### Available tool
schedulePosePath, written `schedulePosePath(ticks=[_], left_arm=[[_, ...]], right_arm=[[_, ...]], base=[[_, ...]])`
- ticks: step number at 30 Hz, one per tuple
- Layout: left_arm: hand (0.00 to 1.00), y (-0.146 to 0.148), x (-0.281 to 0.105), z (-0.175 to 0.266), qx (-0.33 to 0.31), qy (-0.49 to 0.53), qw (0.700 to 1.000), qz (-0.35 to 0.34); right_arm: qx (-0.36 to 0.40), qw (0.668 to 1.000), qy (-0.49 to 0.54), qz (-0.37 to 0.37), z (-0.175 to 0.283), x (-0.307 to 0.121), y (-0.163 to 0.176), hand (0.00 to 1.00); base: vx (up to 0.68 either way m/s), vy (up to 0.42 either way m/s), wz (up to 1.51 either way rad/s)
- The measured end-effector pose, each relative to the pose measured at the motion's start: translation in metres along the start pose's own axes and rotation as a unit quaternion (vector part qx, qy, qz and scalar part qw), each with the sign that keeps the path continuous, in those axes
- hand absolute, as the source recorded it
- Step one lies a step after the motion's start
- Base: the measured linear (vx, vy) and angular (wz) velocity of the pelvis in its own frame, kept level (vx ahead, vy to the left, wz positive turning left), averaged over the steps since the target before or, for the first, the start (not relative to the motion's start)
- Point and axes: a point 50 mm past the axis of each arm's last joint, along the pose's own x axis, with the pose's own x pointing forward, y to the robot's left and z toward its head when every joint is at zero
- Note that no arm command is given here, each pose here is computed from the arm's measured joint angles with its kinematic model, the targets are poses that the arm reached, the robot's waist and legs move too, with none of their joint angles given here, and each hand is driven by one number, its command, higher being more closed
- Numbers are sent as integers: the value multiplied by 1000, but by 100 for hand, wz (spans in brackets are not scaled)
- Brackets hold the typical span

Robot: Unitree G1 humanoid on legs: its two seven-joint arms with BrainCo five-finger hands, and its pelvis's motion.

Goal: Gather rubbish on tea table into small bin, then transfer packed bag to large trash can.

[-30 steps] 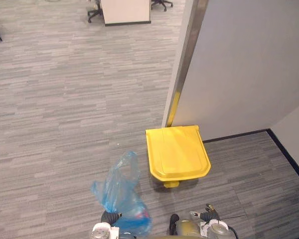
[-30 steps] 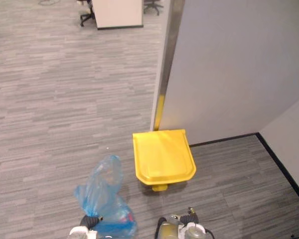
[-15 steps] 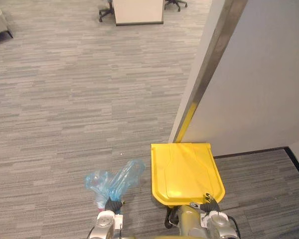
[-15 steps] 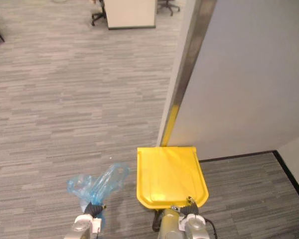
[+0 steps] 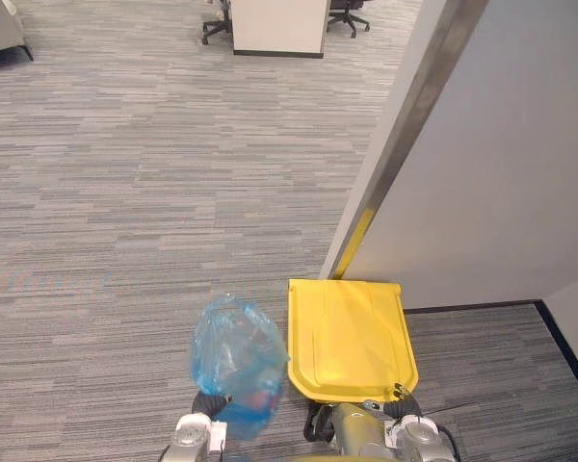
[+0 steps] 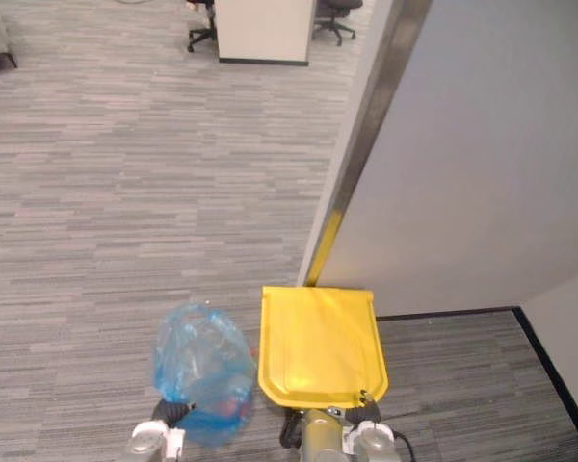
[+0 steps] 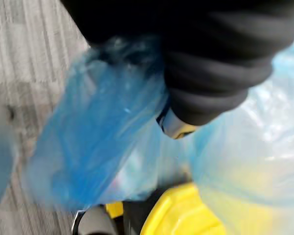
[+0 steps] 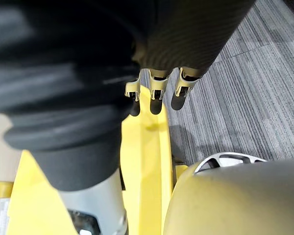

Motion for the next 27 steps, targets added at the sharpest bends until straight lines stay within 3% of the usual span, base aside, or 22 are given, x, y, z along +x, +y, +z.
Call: schedulePosePath(ticks=[13, 16, 27], left_arm=[[100, 17, -3, -7, -11, 8, 999, 30], [100, -2, -3, -6, -37, 8, 999, 12], [100, -3, -2, -5, -44, 8, 999, 7]], right_arm=[[-6, 1000, 23, -3, -26, -8, -6, 0], [-21, 999, 41, -23, -33, -7, -24, 0], [-18, 998, 49, -30, -36, -7, -25, 0]], base=[[-272, -94, -16], [-43, -140, -22], [-21, 11, -1]])
